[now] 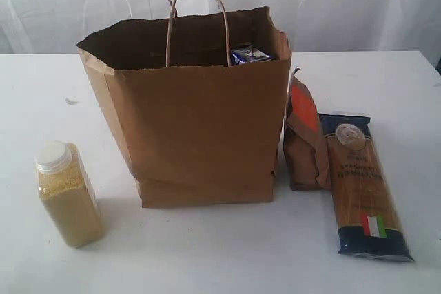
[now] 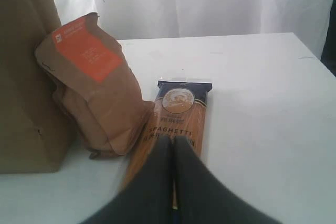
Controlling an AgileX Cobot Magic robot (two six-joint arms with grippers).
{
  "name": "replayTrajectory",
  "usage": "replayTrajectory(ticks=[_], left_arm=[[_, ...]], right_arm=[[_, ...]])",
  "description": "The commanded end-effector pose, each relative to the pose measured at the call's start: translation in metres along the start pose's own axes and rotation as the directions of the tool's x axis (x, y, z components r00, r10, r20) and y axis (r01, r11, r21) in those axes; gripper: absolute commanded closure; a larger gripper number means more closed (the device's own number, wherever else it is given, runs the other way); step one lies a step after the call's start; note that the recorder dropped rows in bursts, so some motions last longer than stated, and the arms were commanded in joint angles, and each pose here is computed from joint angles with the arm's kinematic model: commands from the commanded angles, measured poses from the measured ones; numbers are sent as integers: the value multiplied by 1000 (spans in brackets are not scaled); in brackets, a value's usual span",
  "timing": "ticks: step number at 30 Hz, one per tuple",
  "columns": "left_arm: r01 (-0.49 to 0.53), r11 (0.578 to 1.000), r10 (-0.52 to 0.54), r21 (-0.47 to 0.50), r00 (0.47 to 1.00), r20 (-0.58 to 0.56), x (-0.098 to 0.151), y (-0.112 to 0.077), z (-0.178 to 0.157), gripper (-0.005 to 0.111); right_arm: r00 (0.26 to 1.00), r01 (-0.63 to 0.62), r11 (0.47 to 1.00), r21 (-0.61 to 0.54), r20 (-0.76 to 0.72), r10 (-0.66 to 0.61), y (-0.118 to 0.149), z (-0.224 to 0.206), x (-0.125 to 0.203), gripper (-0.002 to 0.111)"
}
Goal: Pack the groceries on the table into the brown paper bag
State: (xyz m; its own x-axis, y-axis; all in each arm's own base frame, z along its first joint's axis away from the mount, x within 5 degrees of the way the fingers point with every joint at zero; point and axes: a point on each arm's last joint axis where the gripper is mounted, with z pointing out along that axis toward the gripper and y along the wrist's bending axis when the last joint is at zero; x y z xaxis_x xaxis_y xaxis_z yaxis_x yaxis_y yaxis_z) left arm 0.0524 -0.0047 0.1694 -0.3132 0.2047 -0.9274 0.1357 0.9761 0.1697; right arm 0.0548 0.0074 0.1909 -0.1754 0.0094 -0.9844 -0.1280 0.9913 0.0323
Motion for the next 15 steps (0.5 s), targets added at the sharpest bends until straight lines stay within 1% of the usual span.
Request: replayTrajectory(ticks=[1, 2, 3, 4, 5, 6, 7, 10, 12, 13, 14, 15], left_arm=[[5, 1000, -4, -12, 1000, 29, -1, 1, 0, 107], [96, 995, -96, 3, 993, 62, -4, 0, 0, 107], [246, 969, -249, 39, 964, 95, -8, -2, 0, 107], [356, 932, -362, 69, 925, 118, -11, -2, -1, 107], [465, 879, -475, 103, 869, 138, -14, -3, -1, 107], [529, 839, -543, 124, 825, 157, -17, -2, -2, 107], [542, 831, -557, 129, 813, 173, -18, -1, -2, 107], [540, 831, -556, 132, 797, 236, -23, 2, -3, 107], [554, 821, -569, 139, 776, 270, -26, 3, -4, 107], [582, 799, -599, 151, 754, 270, -27, 4, -4, 107], [629, 759, -650, 169, 714, 259, -27, 3, -4, 107], [683, 706, -707, 186, 667, 236, -26, 3, -4, 107]], right_arm=[[1000, 11, 1000, 6, 0, -11, 0, 0, 1, 108], [1000, 11, 1000, 6, 0, -11, 0, 0, 1, 108], [1000, 11, 1000, 6, 0, -11, 0, 0, 1, 108], [1000, 11, 1000, 6, 0, -11, 0, 0, 1, 108], [1000, 11, 1000, 6, 0, -11, 0, 0, 1, 108], [1000, 11, 1000, 6, 0, -11, 0, 0, 1, 108], [1000, 11, 1000, 6, 0, -11, 0, 0, 1, 108], [1000, 11, 1000, 6, 0, -11, 0, 0, 1, 108], [1000, 11, 1000, 6, 0, -11, 0, 0, 1, 108], [1000, 11, 1000, 6, 0, -11, 0, 0, 1, 108], [1000, 11, 1000, 6, 0, -11, 0, 0, 1, 108], [1000, 11, 1000, 6, 0, -11, 0, 0, 1, 108]])
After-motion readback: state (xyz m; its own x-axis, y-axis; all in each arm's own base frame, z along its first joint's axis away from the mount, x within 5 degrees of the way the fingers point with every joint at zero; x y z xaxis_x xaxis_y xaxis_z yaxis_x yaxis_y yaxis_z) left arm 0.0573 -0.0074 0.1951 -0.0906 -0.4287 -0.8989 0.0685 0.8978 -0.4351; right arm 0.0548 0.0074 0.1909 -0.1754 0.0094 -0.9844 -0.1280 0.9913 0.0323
